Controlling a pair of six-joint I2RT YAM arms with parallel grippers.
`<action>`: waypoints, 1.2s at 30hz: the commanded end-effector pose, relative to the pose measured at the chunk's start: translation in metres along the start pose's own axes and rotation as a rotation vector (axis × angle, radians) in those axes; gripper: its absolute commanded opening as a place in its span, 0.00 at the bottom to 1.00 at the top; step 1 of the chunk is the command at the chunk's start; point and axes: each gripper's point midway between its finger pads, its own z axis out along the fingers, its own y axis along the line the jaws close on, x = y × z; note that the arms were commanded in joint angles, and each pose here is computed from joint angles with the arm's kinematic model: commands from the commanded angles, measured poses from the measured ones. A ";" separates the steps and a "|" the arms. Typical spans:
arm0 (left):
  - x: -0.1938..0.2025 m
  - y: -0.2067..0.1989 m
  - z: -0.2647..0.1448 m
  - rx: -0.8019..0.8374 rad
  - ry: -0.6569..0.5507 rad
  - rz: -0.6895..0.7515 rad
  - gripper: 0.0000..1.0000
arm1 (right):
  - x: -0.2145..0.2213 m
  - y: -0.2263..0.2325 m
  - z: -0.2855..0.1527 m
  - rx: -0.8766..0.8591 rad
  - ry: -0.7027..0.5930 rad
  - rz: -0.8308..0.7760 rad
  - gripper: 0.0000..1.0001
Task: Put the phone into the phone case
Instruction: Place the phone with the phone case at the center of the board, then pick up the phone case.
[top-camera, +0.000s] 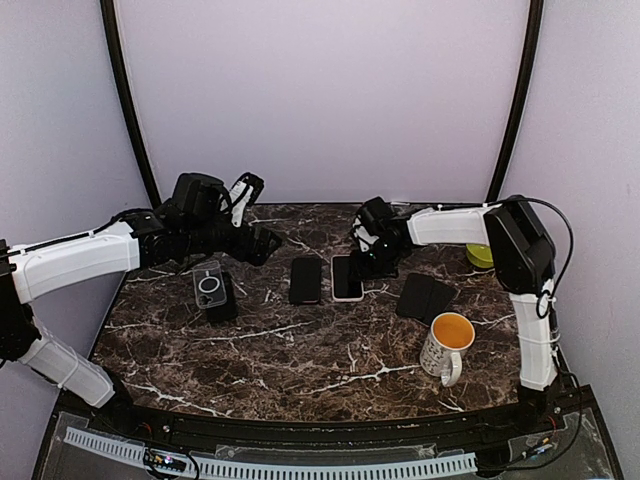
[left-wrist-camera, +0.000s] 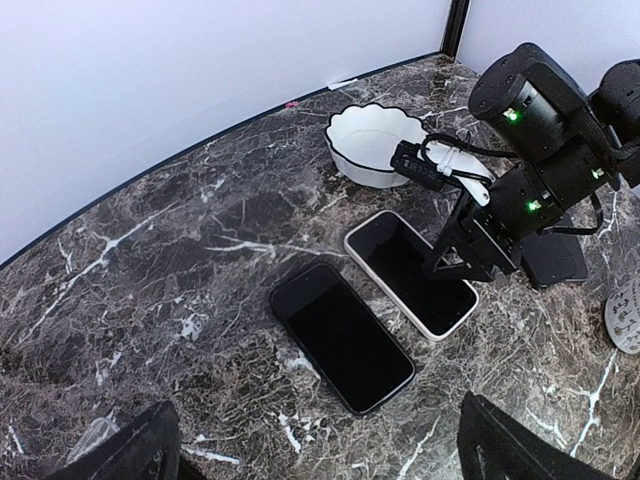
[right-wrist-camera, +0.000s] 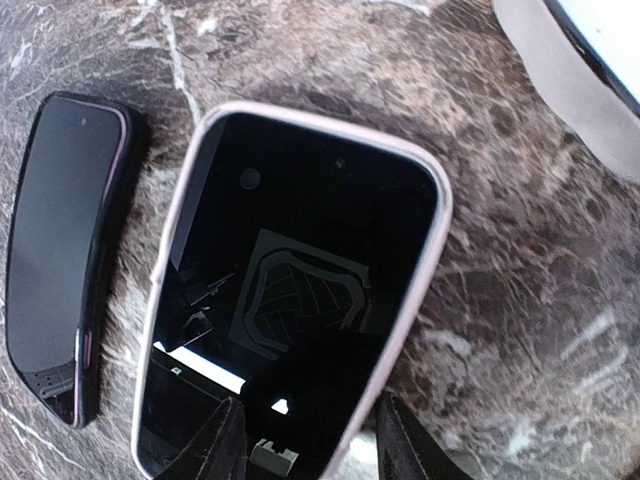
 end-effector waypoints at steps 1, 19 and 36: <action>0.006 -0.003 -0.001 0.018 0.019 0.015 0.99 | 0.000 -0.006 -0.035 0.080 -0.023 0.001 0.46; 0.040 0.047 0.023 -0.178 0.183 -0.070 0.95 | 0.003 -0.090 -0.127 0.519 -0.200 0.036 0.98; 0.177 0.205 0.032 -0.497 0.440 -0.743 0.73 | 0.022 -0.099 -0.118 0.524 -0.205 -0.010 0.98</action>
